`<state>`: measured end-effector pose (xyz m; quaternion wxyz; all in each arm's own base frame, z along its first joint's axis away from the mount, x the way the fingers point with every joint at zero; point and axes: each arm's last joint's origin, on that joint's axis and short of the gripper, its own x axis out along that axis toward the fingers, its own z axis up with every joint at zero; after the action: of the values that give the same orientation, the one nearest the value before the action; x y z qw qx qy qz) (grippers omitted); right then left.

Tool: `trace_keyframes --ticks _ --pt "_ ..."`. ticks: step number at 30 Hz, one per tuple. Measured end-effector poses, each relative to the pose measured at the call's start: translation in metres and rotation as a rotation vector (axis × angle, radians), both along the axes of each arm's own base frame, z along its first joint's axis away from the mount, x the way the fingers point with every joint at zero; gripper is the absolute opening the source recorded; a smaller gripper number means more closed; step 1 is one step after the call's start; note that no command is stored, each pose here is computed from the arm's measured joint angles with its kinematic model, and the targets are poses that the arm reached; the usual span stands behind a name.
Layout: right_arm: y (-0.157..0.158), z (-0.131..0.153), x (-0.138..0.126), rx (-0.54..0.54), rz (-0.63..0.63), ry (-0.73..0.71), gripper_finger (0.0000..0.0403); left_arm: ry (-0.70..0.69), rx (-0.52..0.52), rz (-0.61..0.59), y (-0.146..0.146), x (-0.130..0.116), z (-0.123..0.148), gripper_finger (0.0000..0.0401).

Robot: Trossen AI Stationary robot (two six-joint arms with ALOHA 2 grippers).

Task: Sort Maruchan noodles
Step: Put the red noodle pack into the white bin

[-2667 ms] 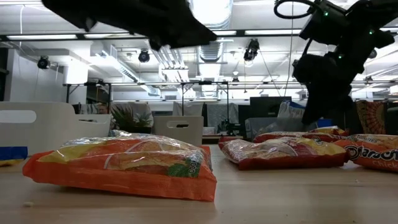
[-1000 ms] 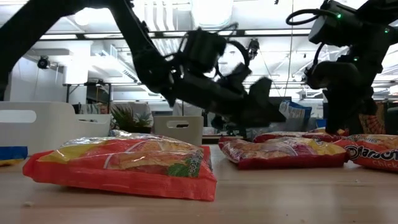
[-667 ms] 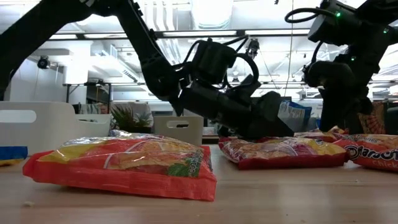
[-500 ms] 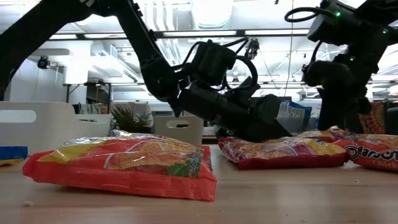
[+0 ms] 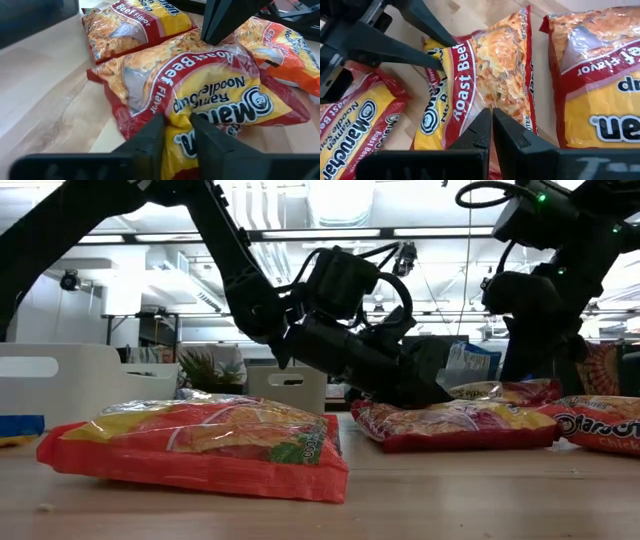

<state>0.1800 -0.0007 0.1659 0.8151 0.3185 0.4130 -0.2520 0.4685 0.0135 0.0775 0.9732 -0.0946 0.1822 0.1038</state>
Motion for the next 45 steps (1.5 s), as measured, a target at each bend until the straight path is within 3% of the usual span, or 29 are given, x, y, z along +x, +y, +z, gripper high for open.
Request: trace_keyframes --ticks 5,13,24,33,45 --pt "-0.001 0.005 0.007 -0.061 0.034 -0.079 0.0009 0.000 0.004 -0.001 0.000 0.000 0.000 0.0011" --pt "-0.001 0.021 0.014 -0.141 0.107 -0.237 0.0009 0.031 0.055 -0.038 -0.005 -0.002 0.008 0.0006" --pt "-0.001 0.056 -0.006 -0.239 0.177 -0.433 0.0009 0.071 0.144 -0.100 -0.018 -0.009 0.053 0.0001" --pt "-0.002 0.076 -0.019 -0.379 0.254 -0.553 0.0009 0.208 0.294 -0.033 -0.029 -0.026 0.086 0.0000" --pt "-0.002 0.068 -0.020 -0.355 0.250 -0.545 0.0009 0.321 0.369 -0.064 -0.038 -0.057 0.135 0.0000"
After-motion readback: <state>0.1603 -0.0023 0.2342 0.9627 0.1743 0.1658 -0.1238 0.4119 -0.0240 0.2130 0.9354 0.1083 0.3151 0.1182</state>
